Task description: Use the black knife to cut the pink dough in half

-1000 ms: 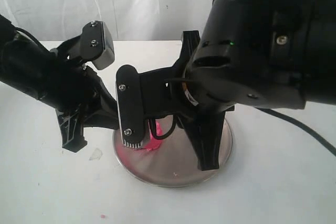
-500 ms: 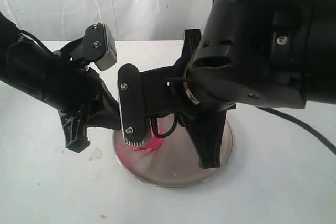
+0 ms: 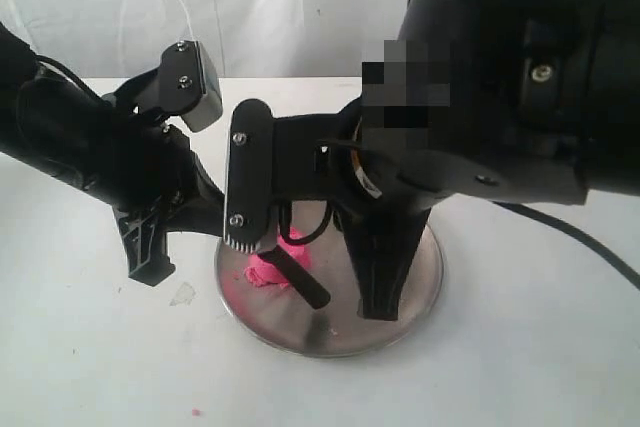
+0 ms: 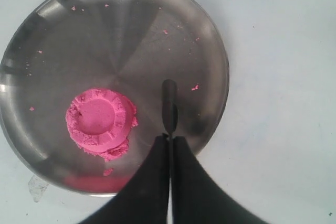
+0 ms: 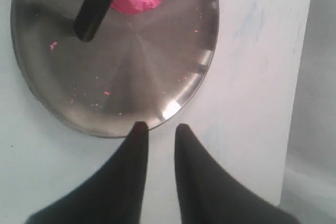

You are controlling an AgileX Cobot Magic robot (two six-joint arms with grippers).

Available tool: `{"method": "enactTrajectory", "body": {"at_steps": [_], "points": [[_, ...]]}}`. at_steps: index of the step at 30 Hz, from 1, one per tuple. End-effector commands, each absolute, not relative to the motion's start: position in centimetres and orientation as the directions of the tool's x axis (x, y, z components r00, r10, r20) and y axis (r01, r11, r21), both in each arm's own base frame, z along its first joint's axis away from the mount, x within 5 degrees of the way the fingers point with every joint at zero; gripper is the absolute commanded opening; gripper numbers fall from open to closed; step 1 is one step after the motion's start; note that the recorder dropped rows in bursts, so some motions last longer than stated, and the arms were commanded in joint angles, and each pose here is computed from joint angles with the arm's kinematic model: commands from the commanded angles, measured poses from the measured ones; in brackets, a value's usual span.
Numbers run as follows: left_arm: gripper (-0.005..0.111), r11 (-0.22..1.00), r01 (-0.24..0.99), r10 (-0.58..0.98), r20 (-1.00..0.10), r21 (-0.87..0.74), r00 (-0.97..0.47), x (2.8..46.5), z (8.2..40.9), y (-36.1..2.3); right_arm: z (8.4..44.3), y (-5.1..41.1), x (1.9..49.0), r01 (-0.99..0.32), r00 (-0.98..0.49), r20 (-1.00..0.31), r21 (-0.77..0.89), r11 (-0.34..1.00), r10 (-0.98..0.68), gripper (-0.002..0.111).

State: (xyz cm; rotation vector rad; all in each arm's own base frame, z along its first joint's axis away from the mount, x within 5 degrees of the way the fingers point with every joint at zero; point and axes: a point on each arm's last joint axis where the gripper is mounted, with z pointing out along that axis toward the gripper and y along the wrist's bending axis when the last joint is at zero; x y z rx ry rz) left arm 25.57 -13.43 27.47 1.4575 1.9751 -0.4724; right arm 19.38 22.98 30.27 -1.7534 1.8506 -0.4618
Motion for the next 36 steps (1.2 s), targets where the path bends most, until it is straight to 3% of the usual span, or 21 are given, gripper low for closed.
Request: {"method": "enactTrajectory", "body": {"at_steps": [1,4,6,15,17,22,26,29,33,36], "points": [[0.000,0.327,0.943,0.703,-0.683,0.063,-0.198,25.5,27.7,-13.6,31.3,21.3,20.2,-0.785,-0.149,-0.277,-0.551,0.284,-0.949,0.040],[0.000,0.328,0.943,0.702,-0.684,0.061,-0.199,25.5,27.7,-13.6,31.3,19.8,21.2,-0.800,-0.264,-0.442,-0.396,0.450,-0.857,0.053],[0.000,0.328,0.943,0.702,-0.684,0.061,-0.199,25.5,27.7,-13.6,30.8,18.8,21.7,-0.796,-0.301,-0.535,-0.315,0.517,-0.789,0.053],[0.000,0.326,0.943,0.702,-0.684,0.060,-0.199,25.4,27.7,-13.6,27.0,14.7,21.6,-0.838,-0.367,-0.708,-0.029,0.545,-0.603,0.049],[0.000,0.326,0.943,0.702,-0.684,0.060,-0.199,25.4,27.7,-13.6,26.4,14.2,21.5,-0.849,-0.366,-0.733,0.012,0.528,-0.573,0.047],[0.000,0.324,0.945,0.701,-0.684,0.051,-0.203,25.4,27.7,-13.6,25.7,13.1,22.5,-0.756,-0.410,-0.766,-0.018,0.654,-0.495,0.046],[0.000,0.325,0.945,0.699,-0.685,0.050,-0.204,25.4,27.7,-13.6,25.9,13.1,22.7,-0.736,-0.420,-0.782,-0.003,0.677,-0.460,0.046],[0.000,0.325,0.944,0.698,-0.686,0.049,-0.205,25.4,27.7,-13.6,25.7,13.2,22.6,-0.752,-0.421,-0.773,0.004,0.660,-0.475,0.046],[0.000,0.325,0.944,0.698,-0.686,0.049,-0.205,25.4,27.7,-13.6,24.5,13.8,22.0,-0.873,-0.308,-0.720,-0.044,0.485,-0.621,0.046],[0.000,0.329,0.944,0.689,-0.694,0.039,-0.211,25.3,27.8,-13.7,23.3,14.5,22.3,-0.908,-0.280,-0.714,-0.020,0.418,-0.642,0.046]]}}
